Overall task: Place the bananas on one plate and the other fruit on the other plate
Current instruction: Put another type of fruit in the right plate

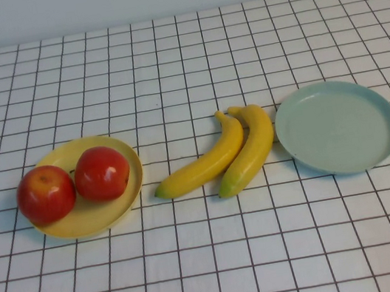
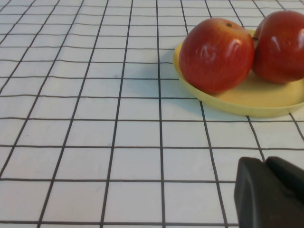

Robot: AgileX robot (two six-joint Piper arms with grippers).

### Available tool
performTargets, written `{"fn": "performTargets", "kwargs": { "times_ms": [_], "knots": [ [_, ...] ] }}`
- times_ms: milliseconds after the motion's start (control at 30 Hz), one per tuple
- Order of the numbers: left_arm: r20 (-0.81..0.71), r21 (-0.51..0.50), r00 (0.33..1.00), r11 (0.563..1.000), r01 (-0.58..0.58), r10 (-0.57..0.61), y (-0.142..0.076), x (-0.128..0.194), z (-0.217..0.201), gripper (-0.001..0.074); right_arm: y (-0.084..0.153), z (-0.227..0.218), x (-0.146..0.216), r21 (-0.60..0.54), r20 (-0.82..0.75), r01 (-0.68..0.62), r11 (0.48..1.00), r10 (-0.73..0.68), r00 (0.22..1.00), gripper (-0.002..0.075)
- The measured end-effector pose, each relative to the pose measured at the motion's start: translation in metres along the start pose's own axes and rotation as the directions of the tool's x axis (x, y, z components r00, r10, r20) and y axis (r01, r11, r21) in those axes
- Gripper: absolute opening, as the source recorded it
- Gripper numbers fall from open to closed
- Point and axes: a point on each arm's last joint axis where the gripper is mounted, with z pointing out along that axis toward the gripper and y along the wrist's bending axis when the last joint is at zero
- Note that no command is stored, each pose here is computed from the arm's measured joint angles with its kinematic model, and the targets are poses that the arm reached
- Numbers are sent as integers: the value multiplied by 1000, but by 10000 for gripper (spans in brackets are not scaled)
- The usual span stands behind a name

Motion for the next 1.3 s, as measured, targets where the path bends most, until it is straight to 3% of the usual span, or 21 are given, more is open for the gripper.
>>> {"fn": "performTargets", "kwargs": {
  "times_ms": [100, 233, 333, 433, 700, 800, 900, 967, 1067, 1167, 1300],
  "knots": [
    [0, 0, 1000, 1000, 0, 0, 0, 0, 0, 2, 0, 0, -2, -2, 22, -10, 1000, 10, 1000, -15],
    [0, 0, 1000, 1000, 0, 0, 0, 0, 0, 2, 4, -1, -11, -67, 109, -208, 976, 214, 971, -15],
    [0, 0, 1000, 1000, 0, 0, 0, 0, 0, 2, 8, -2, -18, -170, 125, -493, 853, 515, 848, -15],
    [0, 0, 1000, 1000, 0, 0, 0, 0, 0, 2, 7, -3, -23, -219, 137, -632, 743, 665, 734, -15],
    [0, 0, 1000, 1000, 0, 0, 0, 0, 0, 2, 3, -4, -28, -250, 173, -726, 641, 767, 618, -15],
    [0, 0, 1000, 1000, 0, 0, 0, 0, 0, 2, 2, -5, -29, -289, 143, -826, 485, 874, 464, -15],
    [0, 0, 1000, 1000, 0, 0, 0, 0, 0, 2, 2, -5, -30, -305, 114, -863, 403, 915, 387, -15],
    [0, 0, 1000, 1000, 0, 0, 0, 0, 0, 2, 4, -5, -29, -307, 98, -852, 423, 905, 414, -15],
    [0, 0, 1000, 1000, 0, 0, 0, 0, 0, 2, 10, -9, -36, -334, 81, -780, 530, 840, 536, -15],
    [0, 0, 1000, 1000, 0, 0, 0, 0, 0, 2, 8, -20, -66, -365, 146, -679, 637, 760, 633, -15],
    [0, 2, 1000, 1000, 5, -5, 0, 0, 0, 2, 2, -25, -109, -324, 240, -528, 785, 608, 757, -15]
  ]
}}
